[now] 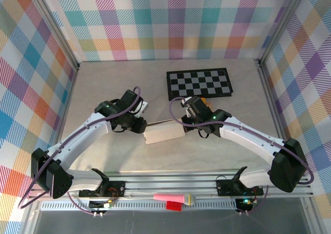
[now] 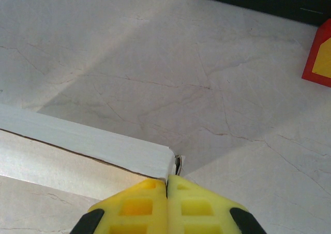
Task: Fold the paper box
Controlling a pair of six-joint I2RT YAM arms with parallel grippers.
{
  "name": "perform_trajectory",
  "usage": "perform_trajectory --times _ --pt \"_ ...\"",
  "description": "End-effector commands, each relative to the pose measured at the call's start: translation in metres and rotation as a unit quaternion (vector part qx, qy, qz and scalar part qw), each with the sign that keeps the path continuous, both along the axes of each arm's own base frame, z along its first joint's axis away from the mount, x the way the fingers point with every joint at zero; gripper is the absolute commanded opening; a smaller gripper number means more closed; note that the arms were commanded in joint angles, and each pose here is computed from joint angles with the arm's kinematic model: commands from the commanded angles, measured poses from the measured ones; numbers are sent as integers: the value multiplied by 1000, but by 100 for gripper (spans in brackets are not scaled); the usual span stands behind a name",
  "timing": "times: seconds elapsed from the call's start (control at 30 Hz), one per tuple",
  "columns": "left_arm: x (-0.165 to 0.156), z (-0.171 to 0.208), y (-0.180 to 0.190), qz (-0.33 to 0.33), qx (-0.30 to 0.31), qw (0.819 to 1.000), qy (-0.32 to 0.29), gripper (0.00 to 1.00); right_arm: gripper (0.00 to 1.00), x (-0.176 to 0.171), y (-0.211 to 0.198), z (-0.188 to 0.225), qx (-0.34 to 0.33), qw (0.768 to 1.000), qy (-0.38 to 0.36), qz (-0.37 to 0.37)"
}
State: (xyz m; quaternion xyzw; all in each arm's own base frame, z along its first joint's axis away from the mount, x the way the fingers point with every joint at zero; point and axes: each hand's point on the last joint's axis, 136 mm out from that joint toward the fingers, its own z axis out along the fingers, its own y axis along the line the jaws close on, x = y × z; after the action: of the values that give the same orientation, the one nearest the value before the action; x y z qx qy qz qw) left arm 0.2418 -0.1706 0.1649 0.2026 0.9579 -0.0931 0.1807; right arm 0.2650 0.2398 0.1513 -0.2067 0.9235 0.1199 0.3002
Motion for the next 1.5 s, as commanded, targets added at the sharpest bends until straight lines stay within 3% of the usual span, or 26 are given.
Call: perform_trajectory --times 0.0,0.1,0.47,1.1,1.47 --pt "4 0 -1 0 -1 1000 5 26 0 -20 -10 -23 -31 998 51 4" --pt "9 0 -1 1 4 1000 -2 16 0 -19 -10 -22 -30 998 50 4" --pt "12 0 -4 -1 3 1000 1 0 0 -20 -11 -23 -30 998 52 3" --pt "-15 11 -27 87 -82 985 124 0 0 -18 -7 -24 -39 998 48 -23" --pt "-19 9 -35 124 -87 971 183 0 0 -20 -3 -28 -51 997 48 -23"
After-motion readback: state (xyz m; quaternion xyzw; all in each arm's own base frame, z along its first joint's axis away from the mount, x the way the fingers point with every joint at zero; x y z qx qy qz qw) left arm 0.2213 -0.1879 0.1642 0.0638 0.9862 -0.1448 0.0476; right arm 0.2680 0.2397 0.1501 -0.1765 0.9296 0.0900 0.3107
